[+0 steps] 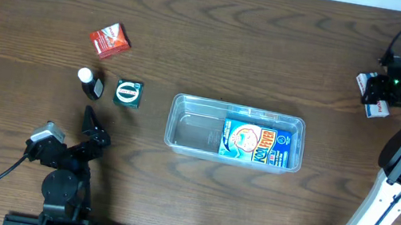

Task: Pack container
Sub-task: 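Move right gripper to the white toothpaste box and grasp it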

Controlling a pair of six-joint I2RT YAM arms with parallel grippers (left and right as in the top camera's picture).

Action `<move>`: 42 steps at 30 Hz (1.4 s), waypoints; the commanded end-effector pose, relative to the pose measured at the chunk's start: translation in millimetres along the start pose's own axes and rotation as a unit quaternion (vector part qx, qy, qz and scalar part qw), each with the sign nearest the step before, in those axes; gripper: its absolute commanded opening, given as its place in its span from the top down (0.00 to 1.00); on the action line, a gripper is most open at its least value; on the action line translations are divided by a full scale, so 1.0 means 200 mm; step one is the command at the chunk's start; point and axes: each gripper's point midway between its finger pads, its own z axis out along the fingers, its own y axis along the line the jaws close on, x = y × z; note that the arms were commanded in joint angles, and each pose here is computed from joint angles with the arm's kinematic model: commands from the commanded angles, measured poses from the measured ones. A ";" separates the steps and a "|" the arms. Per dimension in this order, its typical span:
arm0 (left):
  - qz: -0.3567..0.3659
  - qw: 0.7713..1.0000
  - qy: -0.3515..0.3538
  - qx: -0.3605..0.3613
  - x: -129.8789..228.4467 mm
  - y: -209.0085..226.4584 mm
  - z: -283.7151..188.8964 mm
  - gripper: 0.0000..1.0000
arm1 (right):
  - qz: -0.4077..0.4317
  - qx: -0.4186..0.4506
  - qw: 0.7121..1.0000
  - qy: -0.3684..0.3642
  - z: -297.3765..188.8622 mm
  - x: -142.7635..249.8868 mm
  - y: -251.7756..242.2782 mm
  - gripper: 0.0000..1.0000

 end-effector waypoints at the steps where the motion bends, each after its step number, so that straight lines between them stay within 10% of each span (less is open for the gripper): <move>1: 0.012 1.000 0.018 -0.012 0.08 0.04 0.01 0.02 | 0.001 -0.002 1.000 0.007 0.03 0.02 -0.01 0.33; 22: 0.012 1.000 0.018 -0.013 0.08 0.04 0.01 0.02 | 0.029 0.008 0.999 0.024 0.03 0.05 0.00 0.75; 42: 0.012 1.000 0.018 -0.013 0.08 0.04 0.01 0.02 | -0.099 0.012 0.986 -0.133 -0.81 -0.14 0.63 0.76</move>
